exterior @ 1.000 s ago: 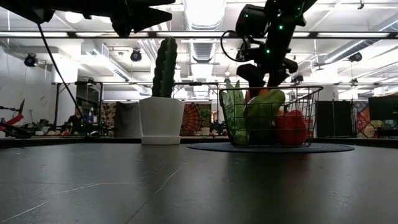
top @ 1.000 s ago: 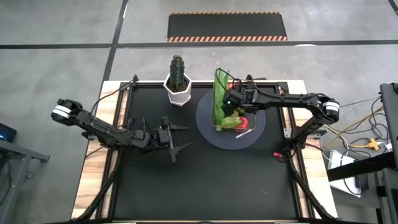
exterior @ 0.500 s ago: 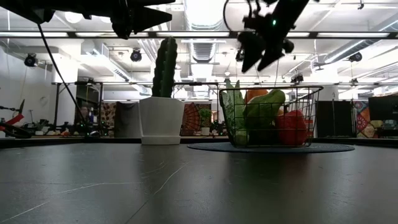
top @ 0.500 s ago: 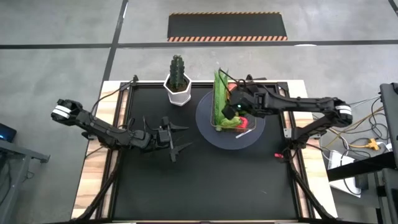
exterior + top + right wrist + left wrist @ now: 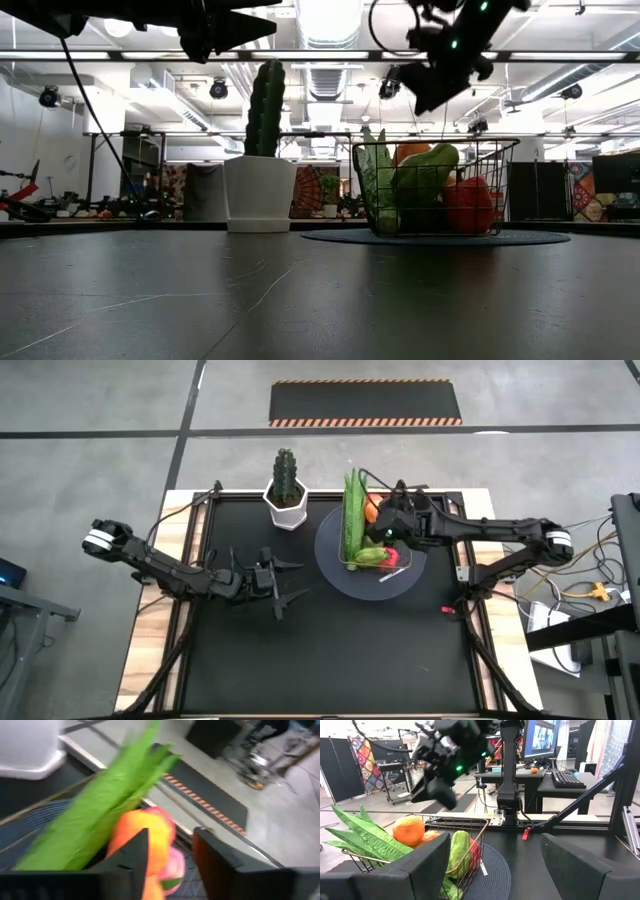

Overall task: Build produce basket
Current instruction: Put the orange into the gold wire basket

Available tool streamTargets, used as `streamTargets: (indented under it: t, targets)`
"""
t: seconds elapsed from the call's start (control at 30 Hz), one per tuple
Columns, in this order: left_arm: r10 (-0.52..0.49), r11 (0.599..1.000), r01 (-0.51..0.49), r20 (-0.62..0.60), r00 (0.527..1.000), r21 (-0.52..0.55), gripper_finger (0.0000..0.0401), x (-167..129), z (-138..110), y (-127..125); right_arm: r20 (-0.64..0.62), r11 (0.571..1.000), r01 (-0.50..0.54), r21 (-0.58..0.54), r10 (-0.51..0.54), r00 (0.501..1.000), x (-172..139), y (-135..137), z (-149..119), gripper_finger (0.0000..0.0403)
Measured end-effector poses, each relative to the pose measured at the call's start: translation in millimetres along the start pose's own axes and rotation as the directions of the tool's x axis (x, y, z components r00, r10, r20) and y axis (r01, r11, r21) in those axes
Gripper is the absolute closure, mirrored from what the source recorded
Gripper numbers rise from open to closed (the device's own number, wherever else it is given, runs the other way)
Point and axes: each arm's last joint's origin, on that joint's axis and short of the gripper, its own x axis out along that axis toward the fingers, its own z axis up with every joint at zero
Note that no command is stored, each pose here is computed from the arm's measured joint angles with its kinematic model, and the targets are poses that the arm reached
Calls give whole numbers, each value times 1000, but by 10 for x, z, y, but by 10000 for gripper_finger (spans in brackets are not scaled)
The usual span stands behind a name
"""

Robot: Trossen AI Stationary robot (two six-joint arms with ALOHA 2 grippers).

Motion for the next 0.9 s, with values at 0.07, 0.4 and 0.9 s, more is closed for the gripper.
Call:
streamTargets:
  t: [0.07,0.4,0.9]
  targets:
    - [1,1000,-1,2,1000,-1,111,0,2,0,-4,999,34,18,-34,999,116,-28,1,306]
    - [0,1000,0,7,1000,-6,111,0,7,0,-100,997,-64,49,69,993,704,-186,13,394]
    - [0,1000,0,5,1000,-2,111,0,5,-1,-95,948,-316,39,318,943,535,64,5,394]
